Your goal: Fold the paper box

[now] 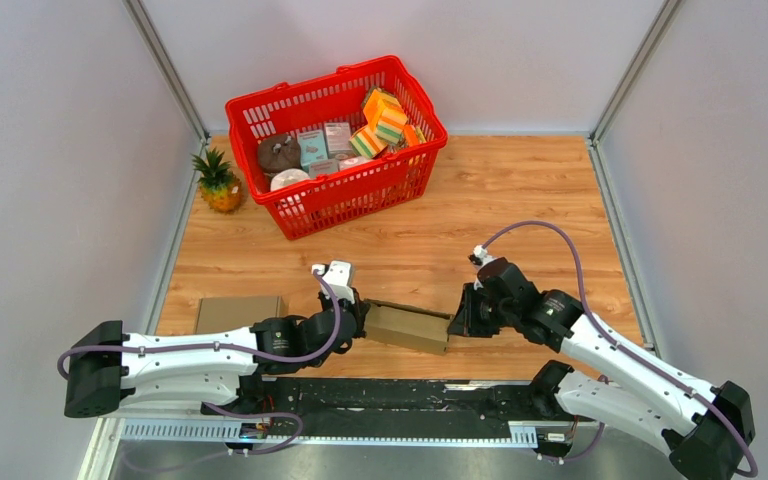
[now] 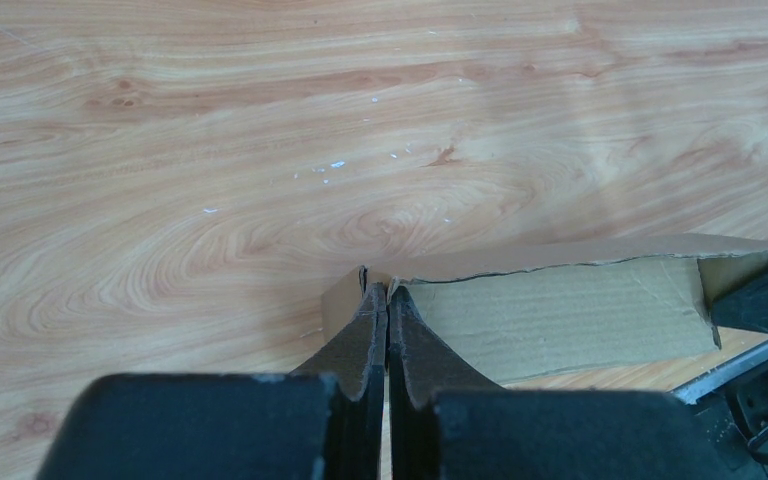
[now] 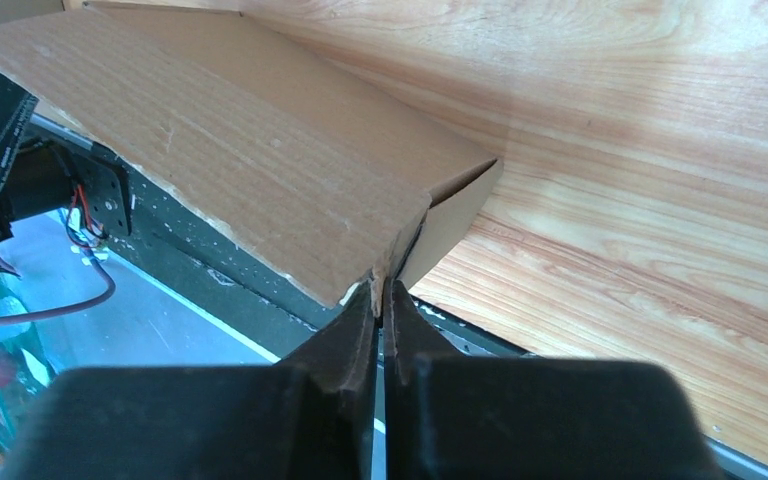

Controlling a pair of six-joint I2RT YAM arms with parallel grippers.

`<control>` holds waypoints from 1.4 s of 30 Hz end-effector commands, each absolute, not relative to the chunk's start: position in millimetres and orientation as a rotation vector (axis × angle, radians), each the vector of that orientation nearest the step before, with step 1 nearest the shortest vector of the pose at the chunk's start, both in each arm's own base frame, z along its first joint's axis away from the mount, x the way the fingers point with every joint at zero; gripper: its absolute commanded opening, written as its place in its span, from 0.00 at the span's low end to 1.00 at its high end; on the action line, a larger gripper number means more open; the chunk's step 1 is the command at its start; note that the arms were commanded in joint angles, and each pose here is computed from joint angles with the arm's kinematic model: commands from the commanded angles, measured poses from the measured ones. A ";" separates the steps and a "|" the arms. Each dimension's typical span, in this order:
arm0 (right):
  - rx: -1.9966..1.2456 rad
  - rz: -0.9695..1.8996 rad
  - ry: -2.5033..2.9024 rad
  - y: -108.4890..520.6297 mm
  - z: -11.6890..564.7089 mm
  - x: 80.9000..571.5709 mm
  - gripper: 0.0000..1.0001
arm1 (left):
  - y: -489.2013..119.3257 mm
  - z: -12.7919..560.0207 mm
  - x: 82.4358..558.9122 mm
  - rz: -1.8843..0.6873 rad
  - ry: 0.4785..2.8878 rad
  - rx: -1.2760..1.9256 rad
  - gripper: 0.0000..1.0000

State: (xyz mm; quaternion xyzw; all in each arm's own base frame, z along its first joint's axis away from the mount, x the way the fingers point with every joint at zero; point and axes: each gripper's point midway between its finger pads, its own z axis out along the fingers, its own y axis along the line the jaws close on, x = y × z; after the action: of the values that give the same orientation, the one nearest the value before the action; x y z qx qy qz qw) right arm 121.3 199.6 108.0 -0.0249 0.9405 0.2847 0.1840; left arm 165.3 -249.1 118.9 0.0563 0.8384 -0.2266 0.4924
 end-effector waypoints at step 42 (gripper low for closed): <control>-1.147 0.470 2.042 283.1 160.8 137.4 0.40 | -235.3 87.3 147.2 -0.544 2.121 0.214 0.03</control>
State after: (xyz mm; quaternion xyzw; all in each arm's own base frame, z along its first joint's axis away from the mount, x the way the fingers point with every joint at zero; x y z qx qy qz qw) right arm 138.8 266.2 150.4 -0.4478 0.8077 0.1591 0.3491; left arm 160.9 -244.7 118.9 0.0488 0.8337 -0.2494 0.4903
